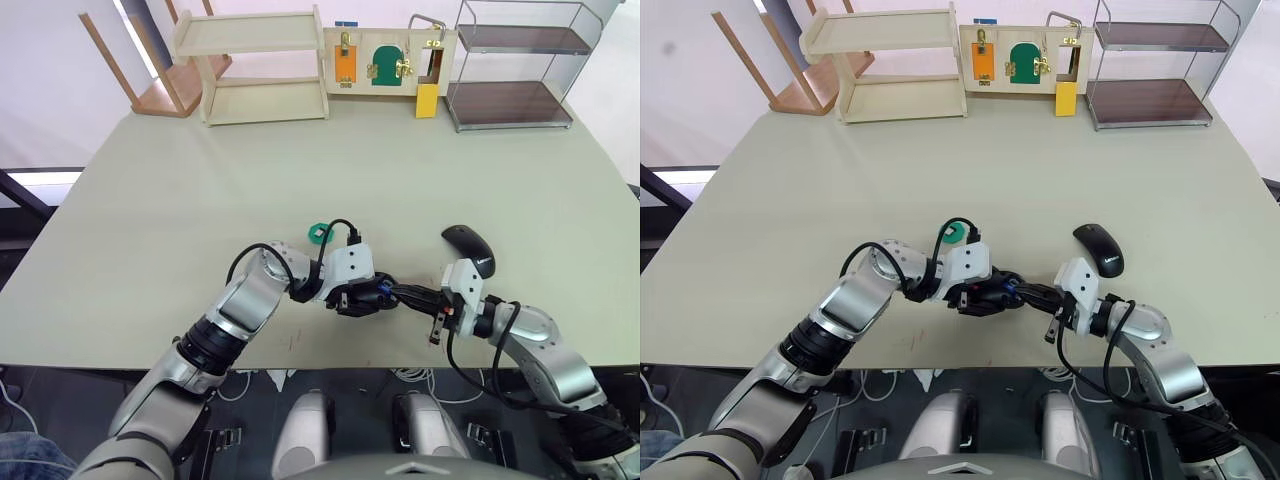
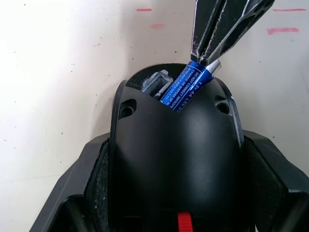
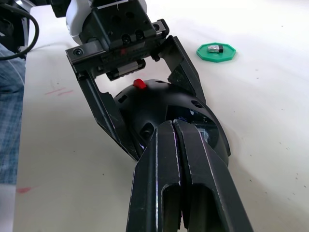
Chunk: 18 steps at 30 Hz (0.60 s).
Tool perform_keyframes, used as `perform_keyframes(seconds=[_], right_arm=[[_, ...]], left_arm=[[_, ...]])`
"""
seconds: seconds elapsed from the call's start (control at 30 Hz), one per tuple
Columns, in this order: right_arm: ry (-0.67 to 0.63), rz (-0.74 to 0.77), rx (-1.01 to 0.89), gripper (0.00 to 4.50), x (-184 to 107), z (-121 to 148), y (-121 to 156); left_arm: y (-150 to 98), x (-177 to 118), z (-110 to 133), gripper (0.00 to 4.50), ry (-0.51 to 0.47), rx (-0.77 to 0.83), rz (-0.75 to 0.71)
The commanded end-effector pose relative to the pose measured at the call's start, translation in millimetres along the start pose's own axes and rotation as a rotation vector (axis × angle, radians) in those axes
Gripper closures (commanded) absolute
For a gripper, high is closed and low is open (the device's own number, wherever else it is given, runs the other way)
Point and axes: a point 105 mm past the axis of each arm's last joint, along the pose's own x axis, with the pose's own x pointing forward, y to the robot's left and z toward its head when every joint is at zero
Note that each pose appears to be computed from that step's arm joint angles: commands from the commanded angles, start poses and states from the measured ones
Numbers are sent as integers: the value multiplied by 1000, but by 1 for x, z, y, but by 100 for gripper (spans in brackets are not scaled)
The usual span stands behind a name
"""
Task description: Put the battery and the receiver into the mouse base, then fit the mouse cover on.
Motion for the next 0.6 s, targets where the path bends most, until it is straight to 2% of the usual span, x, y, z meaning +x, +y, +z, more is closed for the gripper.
perform_keyframes(seconds=[0.03,0.6], right_arm=[[-19,-11,-22,448,0,5,-4],[28,9,22,448,10,-21,-5]], left_arm=[[-11,11,-21,154,78,-42,-40],[-12,8,-23,154,82,-54,-37]])
